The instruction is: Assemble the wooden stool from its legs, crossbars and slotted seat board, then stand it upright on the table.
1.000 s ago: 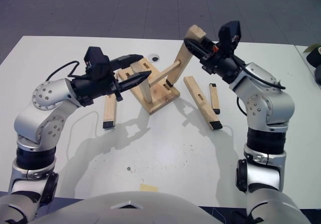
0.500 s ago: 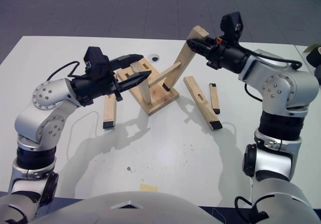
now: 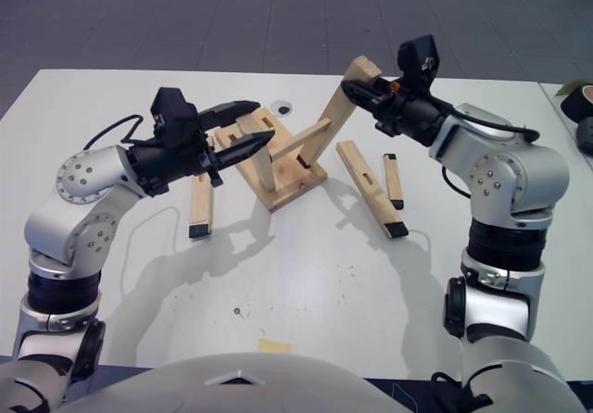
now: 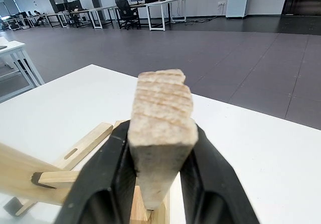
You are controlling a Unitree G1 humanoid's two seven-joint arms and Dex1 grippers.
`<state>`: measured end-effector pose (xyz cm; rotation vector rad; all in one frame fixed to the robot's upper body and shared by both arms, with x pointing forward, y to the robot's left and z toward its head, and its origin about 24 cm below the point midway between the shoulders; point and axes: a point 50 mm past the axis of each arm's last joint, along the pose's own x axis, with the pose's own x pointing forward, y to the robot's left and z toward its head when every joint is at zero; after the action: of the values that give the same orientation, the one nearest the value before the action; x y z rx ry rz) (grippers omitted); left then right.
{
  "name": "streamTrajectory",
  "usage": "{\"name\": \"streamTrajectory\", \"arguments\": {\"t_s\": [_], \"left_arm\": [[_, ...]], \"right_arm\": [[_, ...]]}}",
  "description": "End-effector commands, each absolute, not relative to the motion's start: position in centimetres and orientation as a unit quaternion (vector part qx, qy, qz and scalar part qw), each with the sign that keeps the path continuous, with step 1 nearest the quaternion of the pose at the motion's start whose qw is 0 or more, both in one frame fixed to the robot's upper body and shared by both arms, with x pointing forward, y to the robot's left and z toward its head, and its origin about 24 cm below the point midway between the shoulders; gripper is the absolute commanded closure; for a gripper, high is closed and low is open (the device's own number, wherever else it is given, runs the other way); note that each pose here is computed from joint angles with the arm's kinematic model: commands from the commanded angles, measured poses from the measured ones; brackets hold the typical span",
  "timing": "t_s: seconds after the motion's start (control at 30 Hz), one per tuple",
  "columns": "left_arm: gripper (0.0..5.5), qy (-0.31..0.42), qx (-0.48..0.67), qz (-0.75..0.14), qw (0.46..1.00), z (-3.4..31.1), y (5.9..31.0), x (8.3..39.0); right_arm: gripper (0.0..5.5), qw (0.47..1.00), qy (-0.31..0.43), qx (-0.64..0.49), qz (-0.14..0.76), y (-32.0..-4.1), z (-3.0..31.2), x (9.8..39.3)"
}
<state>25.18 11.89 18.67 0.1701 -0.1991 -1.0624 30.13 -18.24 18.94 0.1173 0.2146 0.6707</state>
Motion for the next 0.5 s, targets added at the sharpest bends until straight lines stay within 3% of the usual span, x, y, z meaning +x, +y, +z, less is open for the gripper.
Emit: {"name": "streamTrajectory", "arguments": {"t_s": [0.03,0.5], "left_arm": [[3.46,-0.09,0.082,-0.516,0.848,18.5,11.2,25.1],[3.47,-0.093,0.081,-0.515,0.848,18.6,11.2,25.2]], "right_arm": [[4.47,0.89,0.286,0.093,0.342,-16.0,11.3,28.4],[4.47,0.924,0.102,0.091,0.357,-16.5,18.5,30.3]]}}
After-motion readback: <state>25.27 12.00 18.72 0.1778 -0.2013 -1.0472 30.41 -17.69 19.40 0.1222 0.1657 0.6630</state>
